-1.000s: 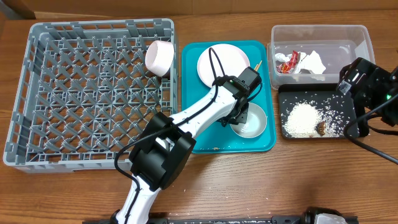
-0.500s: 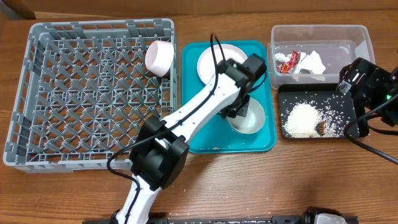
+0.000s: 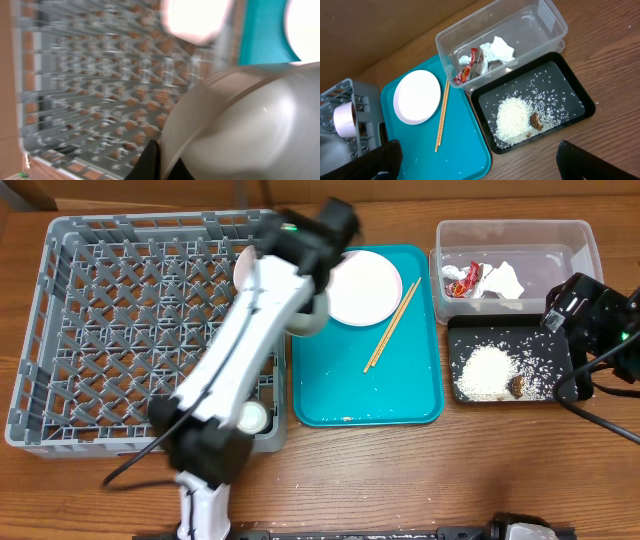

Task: Sort waste into correct bins and load items into the dishwasher
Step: 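Carry the white bowl into the rack and release it with the left gripper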

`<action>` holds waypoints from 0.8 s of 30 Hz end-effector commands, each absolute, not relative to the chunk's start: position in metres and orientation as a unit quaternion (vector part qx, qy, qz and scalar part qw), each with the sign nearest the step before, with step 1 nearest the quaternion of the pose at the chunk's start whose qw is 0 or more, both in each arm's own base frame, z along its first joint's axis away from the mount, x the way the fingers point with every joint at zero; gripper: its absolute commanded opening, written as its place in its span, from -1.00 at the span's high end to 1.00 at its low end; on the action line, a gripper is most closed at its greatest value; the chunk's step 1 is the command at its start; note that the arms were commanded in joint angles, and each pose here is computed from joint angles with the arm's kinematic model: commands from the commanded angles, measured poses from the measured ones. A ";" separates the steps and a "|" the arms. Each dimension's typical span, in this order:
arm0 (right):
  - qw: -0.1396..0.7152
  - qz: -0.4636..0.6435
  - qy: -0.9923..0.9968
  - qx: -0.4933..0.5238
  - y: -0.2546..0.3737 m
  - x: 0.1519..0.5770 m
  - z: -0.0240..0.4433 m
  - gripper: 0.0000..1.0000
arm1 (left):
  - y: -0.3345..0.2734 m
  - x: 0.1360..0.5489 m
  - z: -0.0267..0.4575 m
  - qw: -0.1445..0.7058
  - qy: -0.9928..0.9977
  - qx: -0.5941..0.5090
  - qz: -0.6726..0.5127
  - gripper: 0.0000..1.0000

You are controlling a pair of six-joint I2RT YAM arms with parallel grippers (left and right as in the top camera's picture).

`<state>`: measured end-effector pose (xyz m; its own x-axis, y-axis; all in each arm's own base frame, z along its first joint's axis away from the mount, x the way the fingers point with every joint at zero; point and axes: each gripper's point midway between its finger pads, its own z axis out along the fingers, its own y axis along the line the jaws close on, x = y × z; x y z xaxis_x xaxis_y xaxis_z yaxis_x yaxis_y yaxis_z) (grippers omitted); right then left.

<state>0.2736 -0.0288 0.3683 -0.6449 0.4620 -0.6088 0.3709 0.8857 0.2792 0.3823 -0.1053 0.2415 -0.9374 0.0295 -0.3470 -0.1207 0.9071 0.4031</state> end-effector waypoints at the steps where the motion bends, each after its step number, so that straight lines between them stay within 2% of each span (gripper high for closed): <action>1: 0.364 0.062 0.900 0.233 -0.032 0.273 0.375 -1.00 | -0.050 0.355 0.296 0.226 0.945 -0.073 0.226 0.92; 4: 0.364 0.062 0.899 0.233 -0.032 0.273 0.375 -1.00 | -0.010 0.340 0.303 0.242 0.924 -0.147 0.258 0.92; 6: 0.364 0.062 0.899 0.233 -0.032 0.273 0.375 -1.00 | -0.001 0.341 0.300 0.248 0.914 -0.147 0.287 0.92; 13: 0.364 0.062 0.899 0.233 -0.032 0.273 0.375 -1.00 | 0.008 0.348 0.285 0.286 0.836 -0.086 0.461 0.92; 19: 0.364 0.062 0.899 0.233 -0.032 0.273 0.375 -0.99 | 0.011 0.350 0.250 0.252 0.828 -0.028 0.499 0.92; 24: 0.364 0.062 0.899 0.233 -0.032 0.273 0.375 -1.00 | 0.006 0.362 0.233 0.279 0.816 -0.027 0.505 0.92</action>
<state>0.2735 -0.0289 0.3683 -0.6447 0.4629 -0.6084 0.3718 0.8852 0.2795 0.3579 0.0030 0.2293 -0.8571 0.1808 -0.4823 -0.3197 0.5475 0.7733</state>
